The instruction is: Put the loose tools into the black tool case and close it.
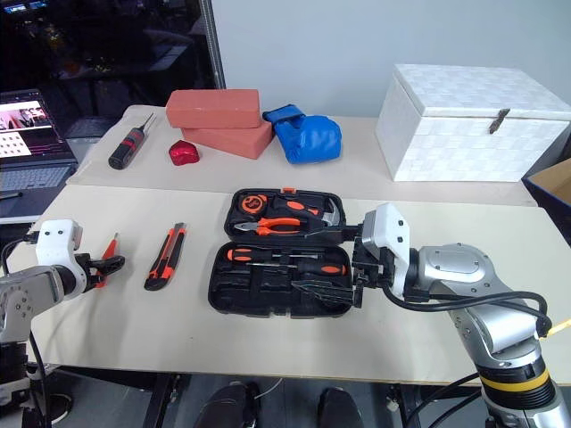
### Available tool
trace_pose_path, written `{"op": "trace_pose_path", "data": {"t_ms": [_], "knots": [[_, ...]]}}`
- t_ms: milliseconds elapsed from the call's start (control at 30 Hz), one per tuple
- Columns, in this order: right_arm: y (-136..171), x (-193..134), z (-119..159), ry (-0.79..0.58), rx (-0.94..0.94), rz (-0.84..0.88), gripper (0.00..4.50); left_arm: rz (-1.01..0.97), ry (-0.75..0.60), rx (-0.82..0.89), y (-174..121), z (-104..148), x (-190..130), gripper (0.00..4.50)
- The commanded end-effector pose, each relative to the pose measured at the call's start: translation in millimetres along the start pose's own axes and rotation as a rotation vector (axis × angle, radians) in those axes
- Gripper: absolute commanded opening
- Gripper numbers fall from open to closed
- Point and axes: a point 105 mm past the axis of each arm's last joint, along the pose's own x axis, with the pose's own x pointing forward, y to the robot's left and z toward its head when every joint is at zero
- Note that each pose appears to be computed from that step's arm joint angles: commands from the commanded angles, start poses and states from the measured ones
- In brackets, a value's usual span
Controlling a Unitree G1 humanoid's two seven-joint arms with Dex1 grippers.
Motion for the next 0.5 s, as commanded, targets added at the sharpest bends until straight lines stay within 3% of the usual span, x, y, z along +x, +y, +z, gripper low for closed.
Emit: {"op": "trace_pose_path", "data": {"t_ms": [33,133,200,267,333,400,500], "knots": [[1.1,-6.6,14.2,-0.032,-0.069,-0.04,4.5,-0.055,-0.019,-0.004,-3.0,0.7,-2.5,1.74],[4.6,-9.0,12.2,-0.037,-0.083,-0.062,4.5,-0.203,-0.174,0.087,-22.8,20.3,-22.6,0.69],[7.5,-12.9,12.2,-0.054,-0.085,-0.081,4.5,-0.365,-0.294,0.186,-44.1,41.9,-47.1,0.69],[9.8,-17.9,13.0,-0.063,-0.093,-0.098,4.5,-0.53,-0.316,0.244,-66.4,50.3,-63.0,0.69],[13.7,-25.6,13.0,-0.051,-0.102,-0.107,4.5,-0.712,-0.283,0.373,-97.1,49.6,-73.5,0.69],[21.4,-44.1,11.1,-0.004,-0.102,-0.124,4.5,-0.98,-0.231,0.623,-151.2,42.0,-84.2,0.69],[30.1,-60.9,9.1,0.053,-0.092,-0.135,4.5,-1.131,-0.188,0.788,-188.1,36.5,-81.2,0.69]]}}
